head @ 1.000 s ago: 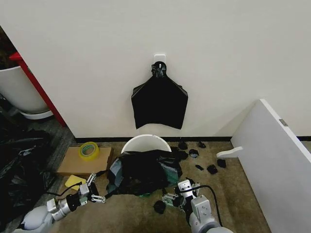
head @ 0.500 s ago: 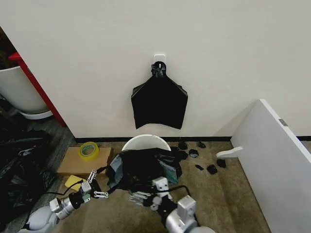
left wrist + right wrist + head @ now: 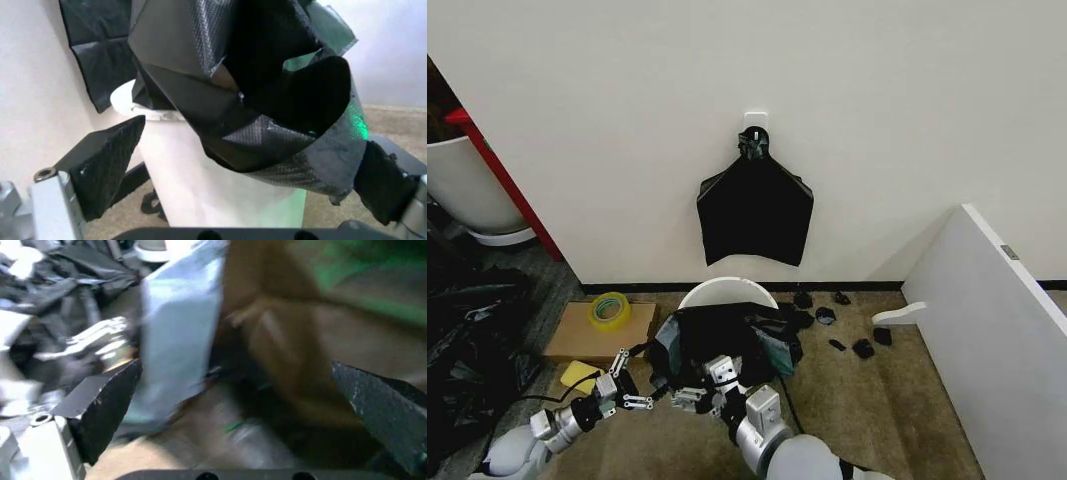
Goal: Place the garbage bag over the trash bin.
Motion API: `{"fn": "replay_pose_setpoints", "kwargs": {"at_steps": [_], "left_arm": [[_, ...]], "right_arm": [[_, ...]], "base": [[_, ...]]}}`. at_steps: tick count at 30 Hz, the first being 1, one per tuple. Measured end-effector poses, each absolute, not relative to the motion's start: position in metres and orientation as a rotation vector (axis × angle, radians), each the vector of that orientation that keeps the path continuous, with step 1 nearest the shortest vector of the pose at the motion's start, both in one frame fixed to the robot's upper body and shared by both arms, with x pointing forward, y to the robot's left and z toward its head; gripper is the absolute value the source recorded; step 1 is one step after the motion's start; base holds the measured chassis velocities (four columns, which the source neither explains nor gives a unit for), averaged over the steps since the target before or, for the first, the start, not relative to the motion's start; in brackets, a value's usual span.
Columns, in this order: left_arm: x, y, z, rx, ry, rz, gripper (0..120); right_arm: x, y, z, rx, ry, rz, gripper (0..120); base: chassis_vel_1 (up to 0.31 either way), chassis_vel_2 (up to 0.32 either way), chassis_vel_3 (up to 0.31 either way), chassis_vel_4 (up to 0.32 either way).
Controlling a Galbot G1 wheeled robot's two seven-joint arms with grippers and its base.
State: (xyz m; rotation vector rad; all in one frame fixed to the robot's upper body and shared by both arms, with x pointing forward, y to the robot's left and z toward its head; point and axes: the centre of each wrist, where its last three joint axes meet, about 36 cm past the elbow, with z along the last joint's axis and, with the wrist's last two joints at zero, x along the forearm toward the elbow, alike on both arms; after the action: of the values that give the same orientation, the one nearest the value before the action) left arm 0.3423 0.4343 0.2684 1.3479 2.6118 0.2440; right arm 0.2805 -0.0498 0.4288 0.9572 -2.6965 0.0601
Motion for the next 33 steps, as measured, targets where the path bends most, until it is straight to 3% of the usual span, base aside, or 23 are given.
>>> {"fn": "replay_pose_setpoints", "kwargs": {"at_steps": [25, 33], "left_arm": [[0.340, 0.432, 0.273, 1.390, 2.554, 0.255, 100], [0.342, 0.457, 0.277, 1.462, 2.503, 0.264, 100]], "right_arm": [[0.345, -0.001, 0.437, 0.913, -2.642, -0.062, 100], [0.352, 0.000, 0.436, 0.887, -2.658, -0.059, 100]], "base": [[0.000, 0.000, 0.000, 0.000], [0.000, 0.000, 0.000, 0.000]]}}
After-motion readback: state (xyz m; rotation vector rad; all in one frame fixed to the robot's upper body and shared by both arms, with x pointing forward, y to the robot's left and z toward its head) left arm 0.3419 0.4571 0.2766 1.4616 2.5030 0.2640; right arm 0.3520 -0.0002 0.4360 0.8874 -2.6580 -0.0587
